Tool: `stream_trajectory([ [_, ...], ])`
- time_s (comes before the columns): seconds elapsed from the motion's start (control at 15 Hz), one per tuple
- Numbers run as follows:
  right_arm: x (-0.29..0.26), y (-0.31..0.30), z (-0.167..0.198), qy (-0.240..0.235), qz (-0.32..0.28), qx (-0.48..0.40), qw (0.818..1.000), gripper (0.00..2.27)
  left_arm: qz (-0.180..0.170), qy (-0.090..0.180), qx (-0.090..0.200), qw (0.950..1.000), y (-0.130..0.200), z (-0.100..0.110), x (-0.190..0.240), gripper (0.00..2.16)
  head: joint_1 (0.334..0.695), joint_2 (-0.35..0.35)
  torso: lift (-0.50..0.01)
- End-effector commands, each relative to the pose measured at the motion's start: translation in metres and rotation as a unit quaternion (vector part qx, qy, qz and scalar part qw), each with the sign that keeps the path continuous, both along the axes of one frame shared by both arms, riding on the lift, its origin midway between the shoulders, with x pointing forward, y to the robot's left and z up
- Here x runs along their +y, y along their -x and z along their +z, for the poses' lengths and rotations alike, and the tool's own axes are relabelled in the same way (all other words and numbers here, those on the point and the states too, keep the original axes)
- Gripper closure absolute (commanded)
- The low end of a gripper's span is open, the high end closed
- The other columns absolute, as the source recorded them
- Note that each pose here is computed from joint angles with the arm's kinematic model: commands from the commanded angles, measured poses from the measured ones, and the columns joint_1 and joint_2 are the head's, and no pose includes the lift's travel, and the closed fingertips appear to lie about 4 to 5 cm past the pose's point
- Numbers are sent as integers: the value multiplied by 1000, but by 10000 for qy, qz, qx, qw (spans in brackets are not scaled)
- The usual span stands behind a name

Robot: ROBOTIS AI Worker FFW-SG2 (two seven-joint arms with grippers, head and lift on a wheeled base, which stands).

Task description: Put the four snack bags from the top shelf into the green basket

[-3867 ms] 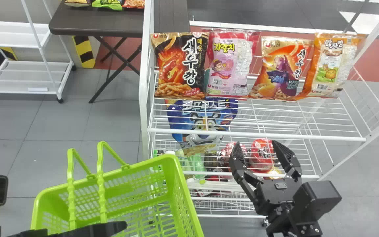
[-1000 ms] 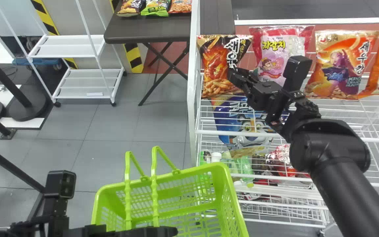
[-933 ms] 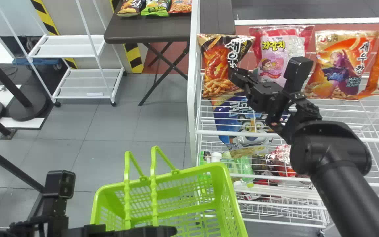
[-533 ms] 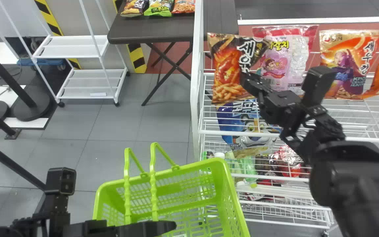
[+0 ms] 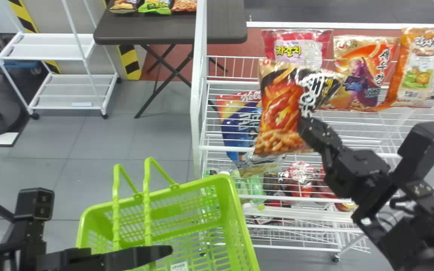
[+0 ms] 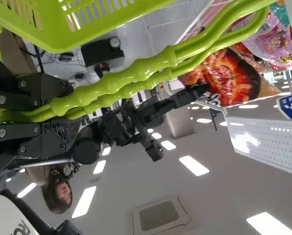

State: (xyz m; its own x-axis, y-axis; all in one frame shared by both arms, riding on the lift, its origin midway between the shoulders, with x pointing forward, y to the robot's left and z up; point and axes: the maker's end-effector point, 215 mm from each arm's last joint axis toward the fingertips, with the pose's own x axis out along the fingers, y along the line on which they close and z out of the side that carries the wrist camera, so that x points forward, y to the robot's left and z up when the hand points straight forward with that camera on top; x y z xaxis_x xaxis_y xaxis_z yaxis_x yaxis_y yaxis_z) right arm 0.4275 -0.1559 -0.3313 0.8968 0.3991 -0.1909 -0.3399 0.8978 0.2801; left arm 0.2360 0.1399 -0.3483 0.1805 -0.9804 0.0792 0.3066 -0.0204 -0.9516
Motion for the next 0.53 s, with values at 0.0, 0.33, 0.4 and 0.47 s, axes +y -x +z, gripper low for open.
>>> stream_trajectory([
  [0.0,19,42,-23,-132,337,812,9960,2250,-1,66,19,10000,0,0,0,2145,695,-31,0],
  [0.33,85,107,-13,-676,1442,1580,9745,2250,32,97,38,9999,0,-4,0,2145,695,80,0],
  [0.4,97,118,-16,-721,1604,1762,9685,2250,21,97,25,9999,0,-3,-1,2145,695,99,0],
  [0.47,114,127,-19,-769,1793,1898,9623,2250,14,100,27,9999,1,-3,-1,2145,695,139,0],
])
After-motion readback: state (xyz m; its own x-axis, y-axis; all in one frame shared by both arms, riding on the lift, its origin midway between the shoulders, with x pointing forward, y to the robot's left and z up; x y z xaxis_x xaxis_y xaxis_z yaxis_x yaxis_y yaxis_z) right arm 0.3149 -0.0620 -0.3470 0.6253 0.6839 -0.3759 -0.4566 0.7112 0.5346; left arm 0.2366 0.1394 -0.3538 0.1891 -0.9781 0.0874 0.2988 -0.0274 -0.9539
